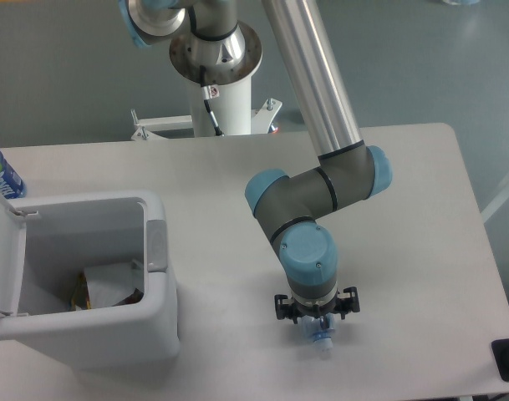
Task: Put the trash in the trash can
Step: 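Lower the gripper around the bottle's capped end and close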
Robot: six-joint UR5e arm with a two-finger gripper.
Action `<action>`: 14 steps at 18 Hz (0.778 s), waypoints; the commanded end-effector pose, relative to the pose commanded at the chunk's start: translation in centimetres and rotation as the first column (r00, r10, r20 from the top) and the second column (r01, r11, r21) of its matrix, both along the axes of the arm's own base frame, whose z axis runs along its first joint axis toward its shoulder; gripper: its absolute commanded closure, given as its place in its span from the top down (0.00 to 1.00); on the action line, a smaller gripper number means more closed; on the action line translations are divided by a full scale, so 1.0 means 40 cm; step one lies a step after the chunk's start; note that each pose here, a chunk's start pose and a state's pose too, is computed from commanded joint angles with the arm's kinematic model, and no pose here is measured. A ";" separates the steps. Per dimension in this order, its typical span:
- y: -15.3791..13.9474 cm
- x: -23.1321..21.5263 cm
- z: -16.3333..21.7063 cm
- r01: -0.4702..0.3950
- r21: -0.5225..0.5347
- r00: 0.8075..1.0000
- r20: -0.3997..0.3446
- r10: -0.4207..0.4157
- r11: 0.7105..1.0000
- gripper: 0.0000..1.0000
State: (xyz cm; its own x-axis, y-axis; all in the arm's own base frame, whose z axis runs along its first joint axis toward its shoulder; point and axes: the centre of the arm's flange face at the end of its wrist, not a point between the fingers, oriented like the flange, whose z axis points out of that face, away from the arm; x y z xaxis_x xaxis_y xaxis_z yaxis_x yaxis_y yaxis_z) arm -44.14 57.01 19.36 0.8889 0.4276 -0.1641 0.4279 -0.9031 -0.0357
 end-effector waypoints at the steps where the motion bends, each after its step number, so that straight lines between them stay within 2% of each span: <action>1: -0.001 0.001 -0.002 0.003 -0.003 1.000 0.000 -0.003 1.000 0.76; 2: -0.001 0.000 -0.001 0.003 -0.003 1.000 -0.002 -0.003 1.000 0.74; 8: -0.003 0.005 -0.005 0.013 -0.007 1.000 0.000 -0.013 1.000 0.73; 10: -0.002 0.006 -0.002 0.015 -0.006 1.000 0.000 -0.015 1.000 0.66; 14: -0.002 0.006 0.007 0.015 0.001 1.000 -0.005 -0.015 1.000 0.64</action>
State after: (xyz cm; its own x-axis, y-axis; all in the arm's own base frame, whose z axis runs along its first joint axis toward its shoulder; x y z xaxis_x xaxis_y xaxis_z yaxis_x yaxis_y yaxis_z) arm -43.92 56.93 19.63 0.8944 0.4144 -0.1683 0.4141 -0.9094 -0.0385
